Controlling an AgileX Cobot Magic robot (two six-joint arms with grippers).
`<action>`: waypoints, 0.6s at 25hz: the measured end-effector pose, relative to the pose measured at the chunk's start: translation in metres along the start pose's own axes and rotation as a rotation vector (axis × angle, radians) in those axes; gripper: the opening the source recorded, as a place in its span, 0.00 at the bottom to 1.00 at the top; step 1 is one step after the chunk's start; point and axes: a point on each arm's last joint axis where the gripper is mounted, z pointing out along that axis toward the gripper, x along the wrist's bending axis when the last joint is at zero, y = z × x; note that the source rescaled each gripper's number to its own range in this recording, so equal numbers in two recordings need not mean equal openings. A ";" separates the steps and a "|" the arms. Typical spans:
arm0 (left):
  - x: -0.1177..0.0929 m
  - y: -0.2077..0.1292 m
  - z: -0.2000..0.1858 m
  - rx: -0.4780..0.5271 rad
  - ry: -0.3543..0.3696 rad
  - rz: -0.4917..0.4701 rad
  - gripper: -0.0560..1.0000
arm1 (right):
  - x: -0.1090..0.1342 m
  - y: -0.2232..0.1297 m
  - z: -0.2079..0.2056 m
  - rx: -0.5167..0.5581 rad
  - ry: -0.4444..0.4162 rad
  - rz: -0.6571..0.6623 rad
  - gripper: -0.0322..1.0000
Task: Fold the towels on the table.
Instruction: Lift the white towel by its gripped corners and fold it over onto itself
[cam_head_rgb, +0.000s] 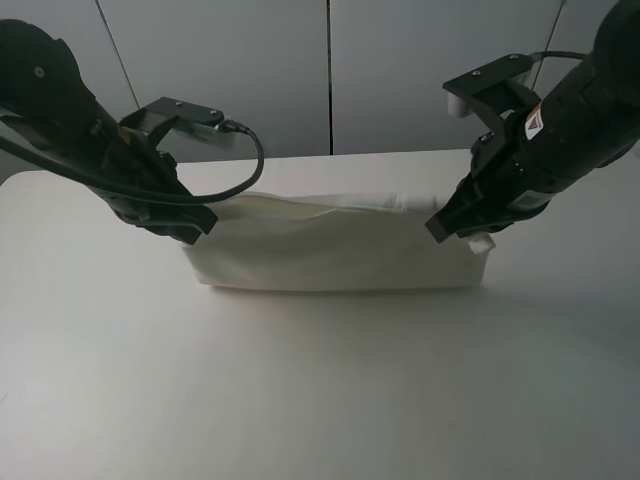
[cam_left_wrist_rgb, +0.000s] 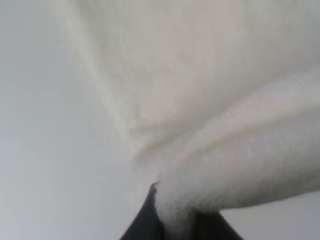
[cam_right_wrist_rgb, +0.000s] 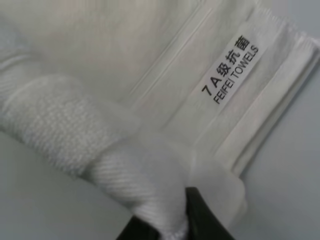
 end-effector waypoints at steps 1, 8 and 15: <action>0.001 0.001 0.000 -0.012 0.002 -0.002 0.05 | -0.001 0.001 0.000 -0.008 -0.006 -0.006 0.03; 0.002 0.005 0.000 -0.054 0.014 -0.008 0.05 | -0.002 0.002 0.023 0.034 -0.028 -0.015 0.03; 0.015 0.008 -0.001 -0.100 0.062 -0.060 0.05 | -0.003 0.007 0.037 0.006 -0.042 -0.035 0.03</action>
